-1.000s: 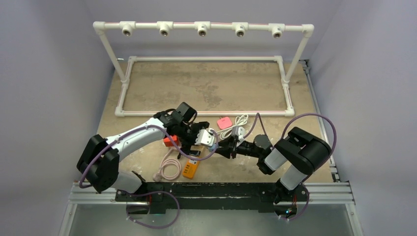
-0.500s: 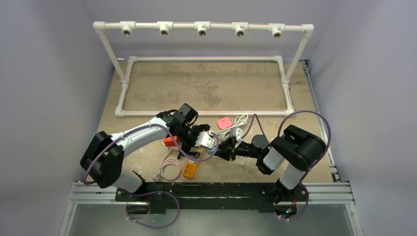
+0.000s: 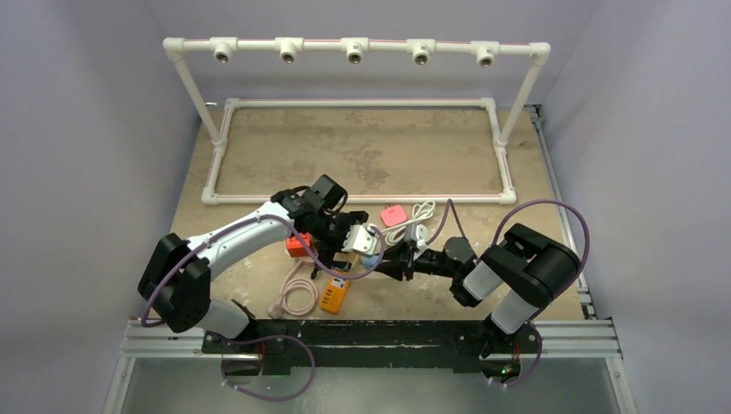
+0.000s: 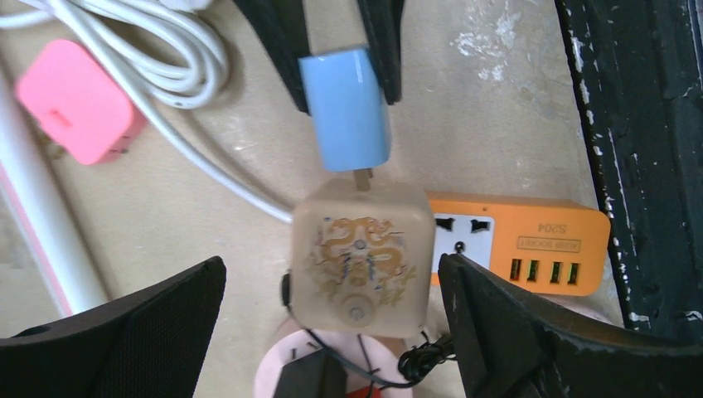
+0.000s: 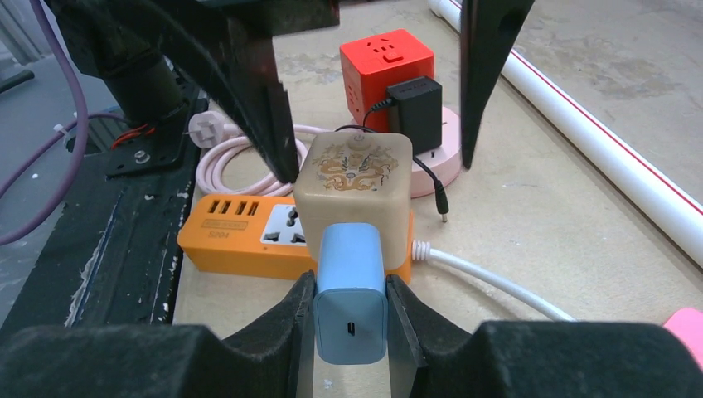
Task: Insert the plug
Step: Insert the plug into the socket.
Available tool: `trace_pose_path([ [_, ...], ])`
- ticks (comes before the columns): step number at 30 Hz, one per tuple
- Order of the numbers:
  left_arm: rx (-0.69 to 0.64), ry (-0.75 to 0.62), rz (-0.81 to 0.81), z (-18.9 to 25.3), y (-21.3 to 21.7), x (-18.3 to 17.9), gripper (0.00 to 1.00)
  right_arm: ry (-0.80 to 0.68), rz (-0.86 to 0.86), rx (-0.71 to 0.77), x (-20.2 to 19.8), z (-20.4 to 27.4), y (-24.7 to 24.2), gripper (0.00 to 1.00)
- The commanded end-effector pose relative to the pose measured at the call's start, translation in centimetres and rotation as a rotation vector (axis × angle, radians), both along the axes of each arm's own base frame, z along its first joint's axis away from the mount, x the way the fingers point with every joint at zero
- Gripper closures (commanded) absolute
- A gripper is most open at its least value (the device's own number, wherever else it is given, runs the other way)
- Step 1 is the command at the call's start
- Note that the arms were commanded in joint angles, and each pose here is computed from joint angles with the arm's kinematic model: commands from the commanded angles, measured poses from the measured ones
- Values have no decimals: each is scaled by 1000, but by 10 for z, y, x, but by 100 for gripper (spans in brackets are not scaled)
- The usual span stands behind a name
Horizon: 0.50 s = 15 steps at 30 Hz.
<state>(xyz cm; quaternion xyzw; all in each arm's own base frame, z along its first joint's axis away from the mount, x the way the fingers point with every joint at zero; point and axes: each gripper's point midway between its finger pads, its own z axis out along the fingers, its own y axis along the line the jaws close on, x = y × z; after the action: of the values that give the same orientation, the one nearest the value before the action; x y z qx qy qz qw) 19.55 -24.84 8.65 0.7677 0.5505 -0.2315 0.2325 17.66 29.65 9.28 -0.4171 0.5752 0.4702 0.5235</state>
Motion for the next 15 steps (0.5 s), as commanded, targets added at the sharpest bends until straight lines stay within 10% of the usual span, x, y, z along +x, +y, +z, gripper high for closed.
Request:
trace_pose_path([
  [1,-60,-59,24,49,-8,12,1,-182,10,129,2,45,3,100],
  [13,-171,34,109,71,-38,26,1,-172,-5,106,2,37,1,100],
  [15,-135,121,-68,63,-32,-1,1,-179,-14,107,4,38,0,100],
])
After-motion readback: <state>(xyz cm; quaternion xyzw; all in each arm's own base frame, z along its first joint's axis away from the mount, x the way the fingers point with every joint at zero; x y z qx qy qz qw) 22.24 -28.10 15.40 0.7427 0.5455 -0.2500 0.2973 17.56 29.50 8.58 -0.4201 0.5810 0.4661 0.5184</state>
